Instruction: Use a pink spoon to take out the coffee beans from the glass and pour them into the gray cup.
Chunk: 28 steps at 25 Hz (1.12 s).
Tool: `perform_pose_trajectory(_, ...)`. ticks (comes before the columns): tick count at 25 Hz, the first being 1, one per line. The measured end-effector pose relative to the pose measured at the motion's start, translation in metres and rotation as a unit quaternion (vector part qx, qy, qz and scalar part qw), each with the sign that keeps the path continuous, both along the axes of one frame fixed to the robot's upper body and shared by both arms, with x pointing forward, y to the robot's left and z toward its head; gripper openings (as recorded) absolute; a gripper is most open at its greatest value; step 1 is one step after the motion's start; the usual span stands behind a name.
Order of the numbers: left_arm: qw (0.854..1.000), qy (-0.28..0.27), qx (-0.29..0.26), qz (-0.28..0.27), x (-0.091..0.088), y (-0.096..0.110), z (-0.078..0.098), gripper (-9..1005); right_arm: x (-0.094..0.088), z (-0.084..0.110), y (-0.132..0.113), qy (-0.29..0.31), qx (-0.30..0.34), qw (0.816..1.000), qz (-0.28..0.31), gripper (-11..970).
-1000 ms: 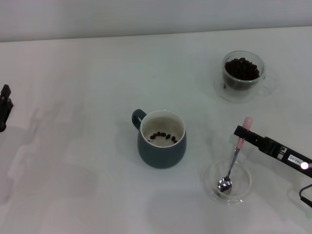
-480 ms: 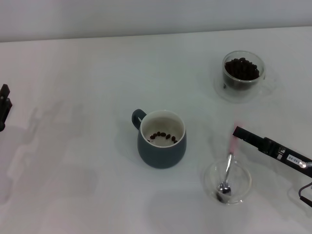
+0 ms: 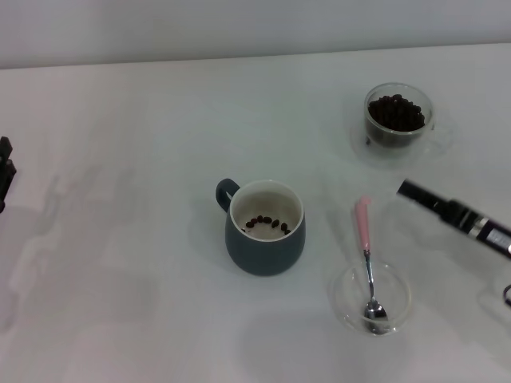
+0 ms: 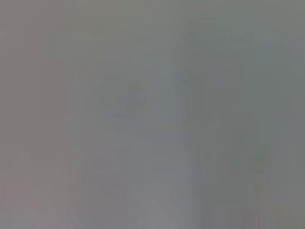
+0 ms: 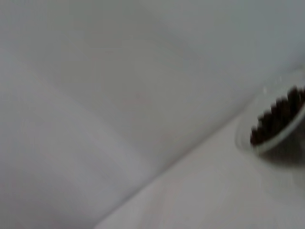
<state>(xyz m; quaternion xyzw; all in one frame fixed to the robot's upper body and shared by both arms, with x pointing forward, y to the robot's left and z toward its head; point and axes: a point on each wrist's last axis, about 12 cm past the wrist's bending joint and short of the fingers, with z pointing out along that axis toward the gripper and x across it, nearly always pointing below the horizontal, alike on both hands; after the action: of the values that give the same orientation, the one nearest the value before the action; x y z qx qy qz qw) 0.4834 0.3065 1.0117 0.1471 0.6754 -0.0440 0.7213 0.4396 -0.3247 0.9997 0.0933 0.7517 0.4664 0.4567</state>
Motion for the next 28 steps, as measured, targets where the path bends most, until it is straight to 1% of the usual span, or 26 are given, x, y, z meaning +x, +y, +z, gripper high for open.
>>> perform_pose_trajectory(3, 1.0, -0.002, 0.003, 0.003, 0.0, 0.001, 0.0, 593, 0.007, 0.01, -0.014, -0.031, -0.01, 0.999, -0.026, 230)
perform_pose_trajectory(6, 1.0, -0.008, 0.009, 0.012, 0.001, 0.003, 0.001, 592, 0.014, 0.016, -0.028, -0.054, -0.036, 0.996, -0.055, 232)
perform_pose_trajectory(11, 0.999, -0.014, 0.013, 0.027, 0.0, 0.005, 0.002, 592, 0.023, 0.024, -0.045, -0.097, -0.079, 0.986, -0.108, 235)
perform_pose_trajectory(16, 0.999, -0.023, 0.011, 0.033, -0.003, 0.006, 0.003, 592, 0.026, 0.027, -0.062, -0.134, -0.132, 0.966, -0.18, 239)
perform_pose_trajectory(19, 0.998, -0.029, 0.002, 0.052, -0.003, 0.01, 0.004, 592, 0.03, 0.026, -0.069, -0.143, -0.162, 0.951, -0.221, 241)
perform_pose_trajectory(22, 0.996, -0.042, -0.009, 0.073, -0.003, 0.014, 0.008, 594, 0.037, 0.026, -0.072, -0.15, -0.191, 0.94, -0.24, 243)
perform_pose_trajectory(28, 0.995, -0.065, -0.019, 0.079, -0.004, 0.016, 0.013, 601, 0.049, 0.032, -0.074, -0.178, -0.243, 0.919, -0.255, 247)
